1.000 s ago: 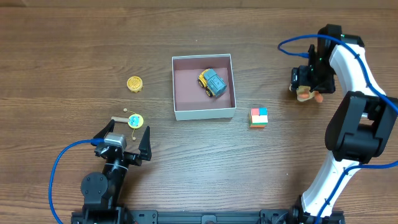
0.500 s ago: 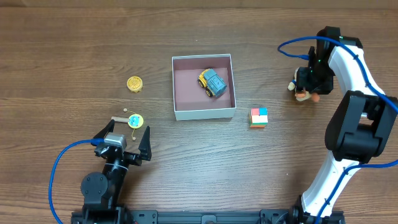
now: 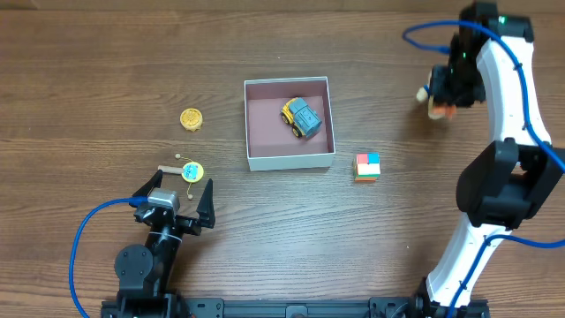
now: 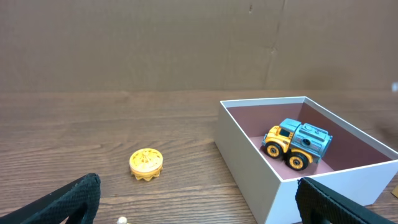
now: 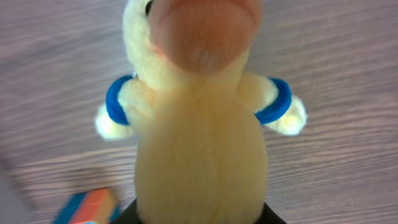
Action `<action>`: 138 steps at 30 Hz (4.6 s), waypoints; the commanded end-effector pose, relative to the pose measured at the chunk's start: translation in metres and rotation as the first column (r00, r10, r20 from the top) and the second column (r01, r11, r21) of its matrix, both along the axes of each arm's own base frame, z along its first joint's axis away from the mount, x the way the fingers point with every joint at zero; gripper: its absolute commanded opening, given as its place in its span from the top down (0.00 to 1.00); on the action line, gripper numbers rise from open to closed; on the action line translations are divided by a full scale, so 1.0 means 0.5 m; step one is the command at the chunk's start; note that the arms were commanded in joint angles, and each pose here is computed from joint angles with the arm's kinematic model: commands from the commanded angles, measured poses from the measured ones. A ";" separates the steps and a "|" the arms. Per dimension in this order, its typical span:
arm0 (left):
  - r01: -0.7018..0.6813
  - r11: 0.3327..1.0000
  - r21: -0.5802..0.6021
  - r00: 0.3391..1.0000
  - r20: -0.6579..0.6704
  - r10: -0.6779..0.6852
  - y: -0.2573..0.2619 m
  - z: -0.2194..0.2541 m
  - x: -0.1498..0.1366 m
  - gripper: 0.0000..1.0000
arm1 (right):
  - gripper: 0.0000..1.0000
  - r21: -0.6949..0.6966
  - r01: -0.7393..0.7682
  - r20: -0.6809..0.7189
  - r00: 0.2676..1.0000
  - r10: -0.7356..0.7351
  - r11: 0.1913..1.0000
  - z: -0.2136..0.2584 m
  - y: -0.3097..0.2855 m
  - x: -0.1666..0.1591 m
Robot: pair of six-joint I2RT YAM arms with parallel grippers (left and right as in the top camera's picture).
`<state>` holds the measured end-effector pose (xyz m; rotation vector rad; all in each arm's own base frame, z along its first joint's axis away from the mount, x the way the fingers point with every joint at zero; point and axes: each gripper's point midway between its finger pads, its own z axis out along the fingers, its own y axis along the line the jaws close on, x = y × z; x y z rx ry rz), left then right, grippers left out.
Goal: Pack container
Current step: 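Grasp the plush duck with the right gripper and lift, then lower the duck into the box beside the truck and release, then move the right gripper over the colour cube puzzle, then lower the right gripper and grasp the colour cube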
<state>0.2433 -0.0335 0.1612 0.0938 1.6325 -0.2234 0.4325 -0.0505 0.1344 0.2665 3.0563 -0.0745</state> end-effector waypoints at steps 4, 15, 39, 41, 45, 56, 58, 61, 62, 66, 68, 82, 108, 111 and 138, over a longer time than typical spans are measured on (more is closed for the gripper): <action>-0.004 1.000 -0.007 1.000 0.004 0.004 0.002 0.000 0.000 0.00 | 0.71 0.072 -0.128 0.167 0.979 0.114 0.989 0.163 0.176 0.024; -0.004 1.000 -0.007 1.000 0.004 0.004 0.002 0.000 0.000 0.00 | 0.68 0.075 -0.431 0.192 0.891 0.411 0.899 0.191 0.478 -0.063; -0.004 1.000 -0.007 1.000 0.005 0.004 0.002 0.001 0.000 0.00 | 0.46 0.081 -0.549 0.096 0.835 0.541 0.832 0.066 0.614 -0.133; -0.004 1.000 -0.007 1.000 0.004 0.004 0.002 0.000 0.000 0.00 | 0.43 0.081 -0.547 0.097 0.836 0.540 0.833 0.066 0.613 -0.131; -0.004 1.000 -0.007 1.000 0.004 0.004 0.002 0.000 0.000 0.00 | 0.35 0.081 -0.548 0.105 0.836 0.539 0.833 0.067 0.615 -0.128; -0.004 1.000 -0.007 1.000 0.005 0.004 0.002 0.001 0.000 0.00 | 0.11 0.053 -0.538 0.146 0.838 0.526 0.841 0.072 0.613 -0.103; -0.004 1.000 -0.007 1.000 0.005 0.004 0.002 0.001 0.000 0.00 | 0.00 0.001 -0.482 0.156 0.866 0.476 0.876 0.078 0.590 -0.087; -0.004 1.000 -0.007 1.000 0.004 0.004 0.002 0.000 0.000 0.00 | 0.00 -0.060 -0.383 0.191 0.902 0.387 0.922 0.106 0.543 -0.057; -0.004 1.000 -0.007 1.000 0.005 0.004 0.002 0.001 0.000 0.00 | 0.00 -0.061 -0.344 0.209 0.914 0.349 0.937 0.122 0.525 -0.046; -0.004 1.000 -0.007 1.000 0.005 0.004 0.002 0.001 0.000 0.00 | 0.00 -0.035 -0.204 0.260 0.943 0.206 0.978 0.191 0.438 -0.016; -0.004 1.000 -0.007 1.000 0.005 0.004 0.002 0.001 0.000 0.00 | 0.00 -0.040 -0.147 0.257 0.954 0.152 0.988 0.215 0.380 -0.013; -0.004 1.000 -0.007 1.000 0.005 0.004 0.002 0.001 0.000 0.00 | 0.00 0.118 -0.060 0.048 0.997 0.055 0.991 0.153 0.243 -0.083; -0.004 1.000 -0.007 1.000 0.004 0.004 0.002 0.000 0.000 0.00 | 0.00 0.099 -0.156 -0.036 0.986 0.161 0.983 -0.021 0.211 -0.293; -0.004 1.000 -0.007 1.000 0.004 0.004 0.002 0.000 0.000 0.00 | 0.00 0.095 -0.161 -0.022 0.986 0.164 0.982 -0.024 0.211 -0.286; -0.004 1.000 -0.007 1.000 0.004 0.004 0.002 0.000 0.000 0.00 | 0.00 0.016 -0.224 -0.085 0.971 0.224 0.975 -0.111 0.259 -0.257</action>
